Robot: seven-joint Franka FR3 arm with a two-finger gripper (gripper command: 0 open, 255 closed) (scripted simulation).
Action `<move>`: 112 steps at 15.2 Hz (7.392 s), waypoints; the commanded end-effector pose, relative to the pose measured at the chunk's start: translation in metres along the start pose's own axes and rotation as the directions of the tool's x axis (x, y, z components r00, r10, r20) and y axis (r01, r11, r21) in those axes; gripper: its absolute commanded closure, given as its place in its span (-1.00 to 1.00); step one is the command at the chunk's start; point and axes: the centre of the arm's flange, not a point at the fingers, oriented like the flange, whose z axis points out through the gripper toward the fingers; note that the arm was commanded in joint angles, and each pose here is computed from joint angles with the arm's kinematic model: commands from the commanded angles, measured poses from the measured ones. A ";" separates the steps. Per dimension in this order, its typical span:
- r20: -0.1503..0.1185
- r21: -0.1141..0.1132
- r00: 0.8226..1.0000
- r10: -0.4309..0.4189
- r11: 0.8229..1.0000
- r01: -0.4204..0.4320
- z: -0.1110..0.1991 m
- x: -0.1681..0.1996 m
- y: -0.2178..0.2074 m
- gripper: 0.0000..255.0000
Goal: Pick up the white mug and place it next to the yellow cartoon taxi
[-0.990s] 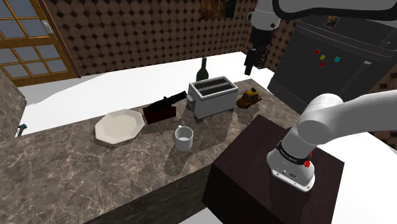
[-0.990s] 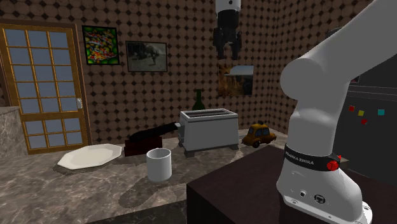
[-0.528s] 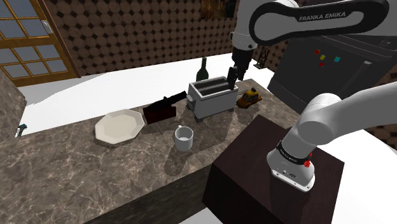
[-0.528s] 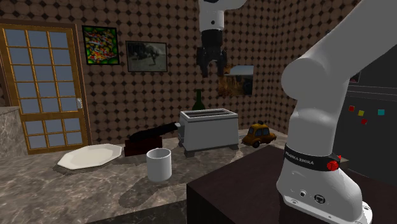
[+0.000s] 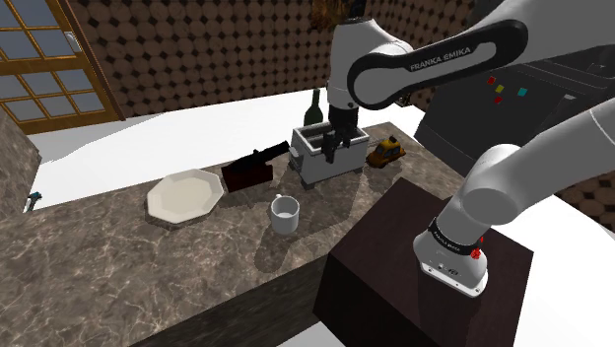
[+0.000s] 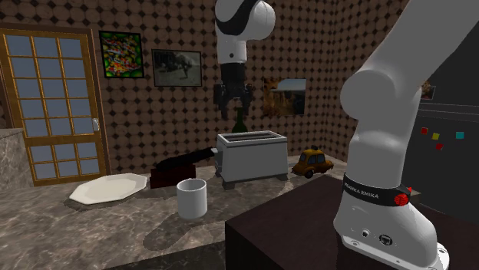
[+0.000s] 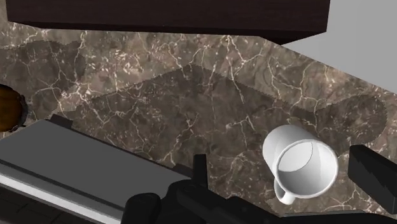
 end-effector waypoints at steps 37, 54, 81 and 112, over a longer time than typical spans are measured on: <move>0.036 -0.001 0.999 0.031 1.000 -0.031 0.254 0.127 -0.158 -1.00; 0.036 -0.001 0.999 0.031 1.000 -0.031 0.217 0.125 -0.157 1.00; 0.036 -0.001 0.999 0.031 1.000 -0.031 0.075 0.116 -0.154 1.00; 0.036 -0.001 0.999 0.031 1.000 -0.031 0.045 0.031 0.139 1.00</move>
